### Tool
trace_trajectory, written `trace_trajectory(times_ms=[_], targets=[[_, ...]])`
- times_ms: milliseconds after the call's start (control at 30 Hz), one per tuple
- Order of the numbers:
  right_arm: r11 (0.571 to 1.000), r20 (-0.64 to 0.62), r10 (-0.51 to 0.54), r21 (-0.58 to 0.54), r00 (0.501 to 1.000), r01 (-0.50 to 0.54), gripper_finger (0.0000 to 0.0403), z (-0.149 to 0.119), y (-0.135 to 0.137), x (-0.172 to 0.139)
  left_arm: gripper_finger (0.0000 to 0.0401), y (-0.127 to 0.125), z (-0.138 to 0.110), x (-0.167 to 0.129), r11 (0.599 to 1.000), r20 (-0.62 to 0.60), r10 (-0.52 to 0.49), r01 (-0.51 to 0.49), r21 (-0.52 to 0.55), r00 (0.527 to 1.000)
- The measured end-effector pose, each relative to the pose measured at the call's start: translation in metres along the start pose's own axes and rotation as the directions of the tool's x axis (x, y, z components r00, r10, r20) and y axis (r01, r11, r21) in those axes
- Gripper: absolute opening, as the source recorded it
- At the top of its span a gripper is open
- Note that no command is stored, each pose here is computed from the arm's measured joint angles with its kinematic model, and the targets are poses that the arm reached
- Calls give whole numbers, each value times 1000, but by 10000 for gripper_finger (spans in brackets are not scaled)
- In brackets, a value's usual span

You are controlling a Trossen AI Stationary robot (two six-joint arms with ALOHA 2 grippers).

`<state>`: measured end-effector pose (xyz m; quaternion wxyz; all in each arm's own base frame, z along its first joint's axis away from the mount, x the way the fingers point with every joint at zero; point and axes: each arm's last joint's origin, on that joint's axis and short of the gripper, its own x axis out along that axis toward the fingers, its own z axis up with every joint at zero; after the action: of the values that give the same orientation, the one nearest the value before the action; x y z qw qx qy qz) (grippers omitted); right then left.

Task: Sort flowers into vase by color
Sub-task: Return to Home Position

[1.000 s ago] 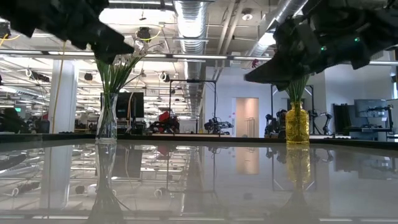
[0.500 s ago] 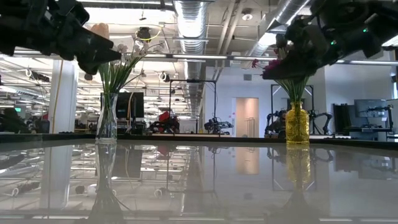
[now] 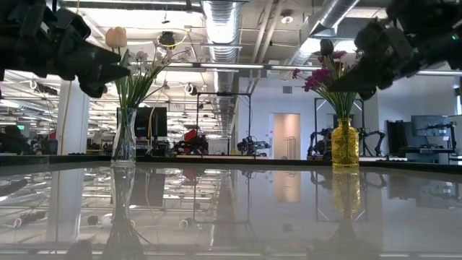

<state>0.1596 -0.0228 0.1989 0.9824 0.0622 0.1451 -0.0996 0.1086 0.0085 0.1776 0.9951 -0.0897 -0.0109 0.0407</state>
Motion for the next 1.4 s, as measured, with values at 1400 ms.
trace_trajectory(times_ms=[1400], targets=[[991, 205, -46, -112, 978, 70, 37, -54, -14, -43, 185, 5, -14, -3, 996, -44, 93, -93, -4, 995]])
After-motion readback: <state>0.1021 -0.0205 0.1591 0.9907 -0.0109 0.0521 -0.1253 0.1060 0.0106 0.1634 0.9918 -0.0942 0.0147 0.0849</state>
